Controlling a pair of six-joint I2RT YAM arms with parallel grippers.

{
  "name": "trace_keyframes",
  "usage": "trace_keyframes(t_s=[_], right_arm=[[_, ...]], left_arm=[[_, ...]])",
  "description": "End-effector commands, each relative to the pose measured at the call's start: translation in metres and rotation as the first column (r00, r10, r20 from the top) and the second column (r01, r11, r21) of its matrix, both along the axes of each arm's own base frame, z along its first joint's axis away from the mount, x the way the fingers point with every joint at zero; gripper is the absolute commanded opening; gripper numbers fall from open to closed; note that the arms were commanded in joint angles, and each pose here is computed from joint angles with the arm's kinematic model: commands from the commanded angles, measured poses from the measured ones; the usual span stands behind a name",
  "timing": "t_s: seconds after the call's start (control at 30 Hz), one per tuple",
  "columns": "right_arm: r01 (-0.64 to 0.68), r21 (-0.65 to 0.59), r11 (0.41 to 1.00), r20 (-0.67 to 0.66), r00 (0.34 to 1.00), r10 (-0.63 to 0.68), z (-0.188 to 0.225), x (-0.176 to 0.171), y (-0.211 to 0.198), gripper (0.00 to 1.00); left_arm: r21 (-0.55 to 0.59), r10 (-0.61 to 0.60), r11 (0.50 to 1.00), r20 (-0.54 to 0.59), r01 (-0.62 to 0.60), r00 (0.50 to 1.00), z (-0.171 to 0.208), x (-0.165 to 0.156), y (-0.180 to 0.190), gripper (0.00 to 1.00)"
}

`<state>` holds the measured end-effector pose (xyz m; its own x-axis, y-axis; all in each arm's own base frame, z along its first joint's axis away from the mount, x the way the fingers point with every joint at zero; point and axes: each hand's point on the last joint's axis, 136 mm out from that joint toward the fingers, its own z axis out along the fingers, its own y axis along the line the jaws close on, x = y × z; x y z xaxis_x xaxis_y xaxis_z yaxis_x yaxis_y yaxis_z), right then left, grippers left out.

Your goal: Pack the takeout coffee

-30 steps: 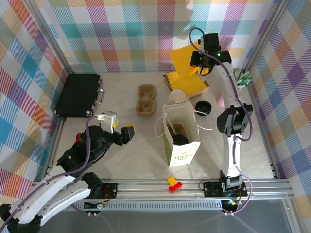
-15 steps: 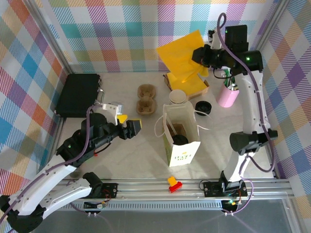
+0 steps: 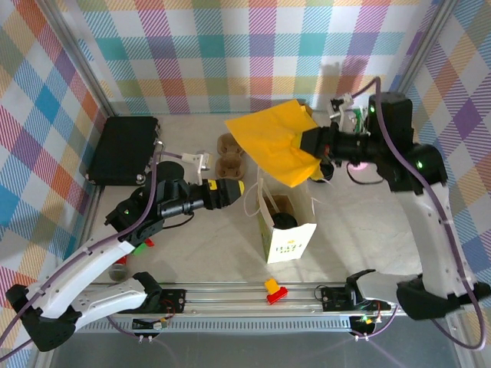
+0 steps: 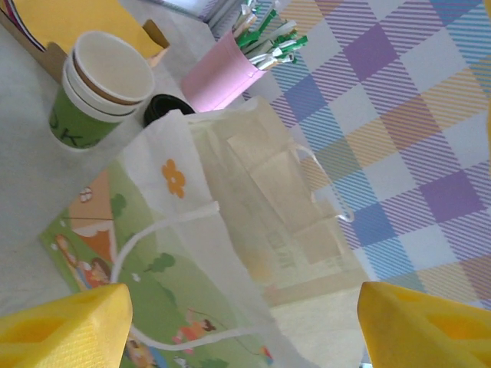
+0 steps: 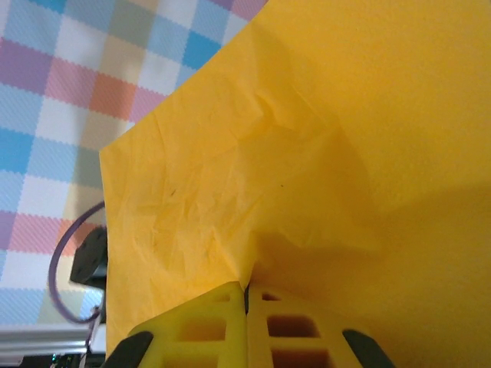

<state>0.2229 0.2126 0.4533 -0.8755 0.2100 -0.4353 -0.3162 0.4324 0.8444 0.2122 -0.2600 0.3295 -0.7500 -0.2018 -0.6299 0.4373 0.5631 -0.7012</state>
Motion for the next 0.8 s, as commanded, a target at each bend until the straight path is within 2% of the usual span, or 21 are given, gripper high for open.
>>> trace_keyframes(t_s=[0.0, 0.3, 0.53, 0.77], right_arm=[[0.004, 0.043, 0.999, -0.042, 0.999, -0.002, -0.008, -0.008, 0.006, 0.01], [-0.011, -0.020, 1.000, -0.137, 0.991, 0.008, -0.074, -0.021, 0.022, 0.01], [0.029, -0.140, 0.990, -0.183, 0.982, -0.055, -0.122, -0.017, 0.019, 0.00], [0.074, -0.303, 0.950, -0.154, 0.980, -0.126, -0.151, -0.015, 0.009, 0.00]], left_arm=[[-0.073, -0.020, 0.997, -0.028, 0.018, 0.999, 0.019, -0.005, -0.015, 0.77], [0.005, -0.018, 1.000, -0.053, 0.018, 0.998, -0.007, -0.004, -0.042, 0.76], [-0.001, -0.034, 0.999, -0.051, 0.034, 0.998, -0.015, 0.001, -0.058, 0.61], [0.019, -0.048, 0.999, -0.074, 0.049, 0.996, -0.029, 0.005, -0.069, 0.55]])
